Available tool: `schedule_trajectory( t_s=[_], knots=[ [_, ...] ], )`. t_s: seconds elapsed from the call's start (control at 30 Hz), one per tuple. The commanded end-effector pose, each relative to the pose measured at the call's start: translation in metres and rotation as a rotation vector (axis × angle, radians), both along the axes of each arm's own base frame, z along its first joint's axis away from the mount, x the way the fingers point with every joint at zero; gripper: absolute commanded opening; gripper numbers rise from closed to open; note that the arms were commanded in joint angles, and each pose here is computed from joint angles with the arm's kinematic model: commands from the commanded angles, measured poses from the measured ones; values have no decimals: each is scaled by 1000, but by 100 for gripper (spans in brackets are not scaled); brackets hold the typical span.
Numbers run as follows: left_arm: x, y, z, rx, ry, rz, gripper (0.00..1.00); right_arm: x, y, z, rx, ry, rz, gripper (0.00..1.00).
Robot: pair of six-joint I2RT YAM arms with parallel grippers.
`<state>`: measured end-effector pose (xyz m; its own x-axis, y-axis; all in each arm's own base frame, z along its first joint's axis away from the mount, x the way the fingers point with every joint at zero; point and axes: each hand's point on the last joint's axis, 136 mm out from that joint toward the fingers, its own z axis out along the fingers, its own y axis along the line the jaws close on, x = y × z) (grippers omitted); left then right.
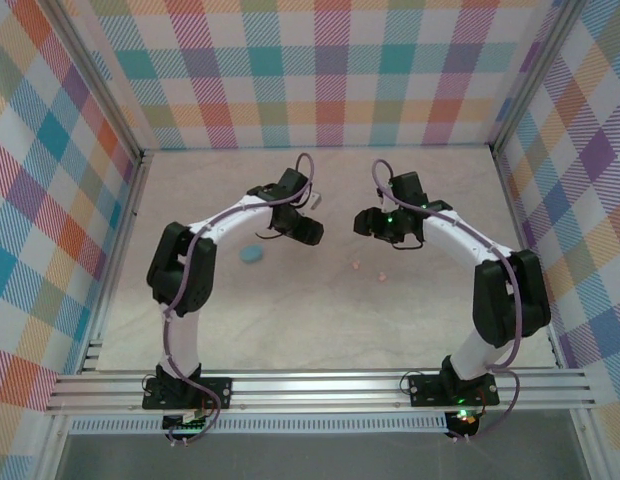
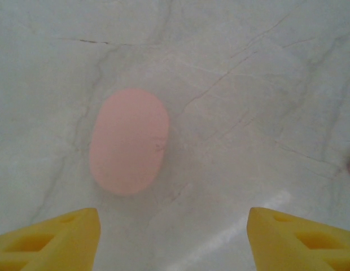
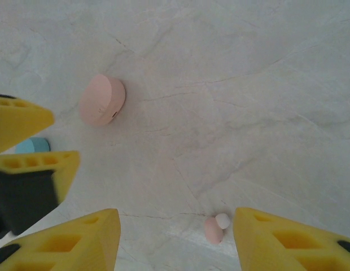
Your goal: Insert wireless bluetooth earbuds into charging case
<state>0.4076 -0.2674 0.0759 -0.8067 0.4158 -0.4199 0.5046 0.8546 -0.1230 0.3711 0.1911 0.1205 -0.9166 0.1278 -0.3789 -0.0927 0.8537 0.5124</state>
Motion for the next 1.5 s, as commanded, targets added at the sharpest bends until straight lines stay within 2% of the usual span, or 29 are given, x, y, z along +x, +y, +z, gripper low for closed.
schedule_trajectory(
  t_s=[0.0, 0.43, 0.73, 0.93, 1.17, 1.3, 1.47],
  knots=[
    [7, 3, -4, 75, 3, -52, 67, 3, 0, 10, 28, -52, 18, 56],
    [28, 3, -30, 161, 0, -67, 65, 7, -1, 12, 29, -63, 18, 56],
    [25, -1, -35, 129, 30, -45, 61, 5, 3, 11, 59, -48, 18, 56],
    [24, -1, -24, 118, -10, -20, 61, 7, 6, 10, 79, -47, 22, 56],
    [22, -9, 9, 8, -43, 20, 62, 19, 19, 1, 118, -14, 20, 53],
    [27, -8, 19, -79, -11, 91, 61, 18, 28, -11, 115, 33, 6, 52],
    [41, 11, 14, -112, 3, 236, 59, 13, 42, -28, 82, 73, 1, 51]
  ],
)
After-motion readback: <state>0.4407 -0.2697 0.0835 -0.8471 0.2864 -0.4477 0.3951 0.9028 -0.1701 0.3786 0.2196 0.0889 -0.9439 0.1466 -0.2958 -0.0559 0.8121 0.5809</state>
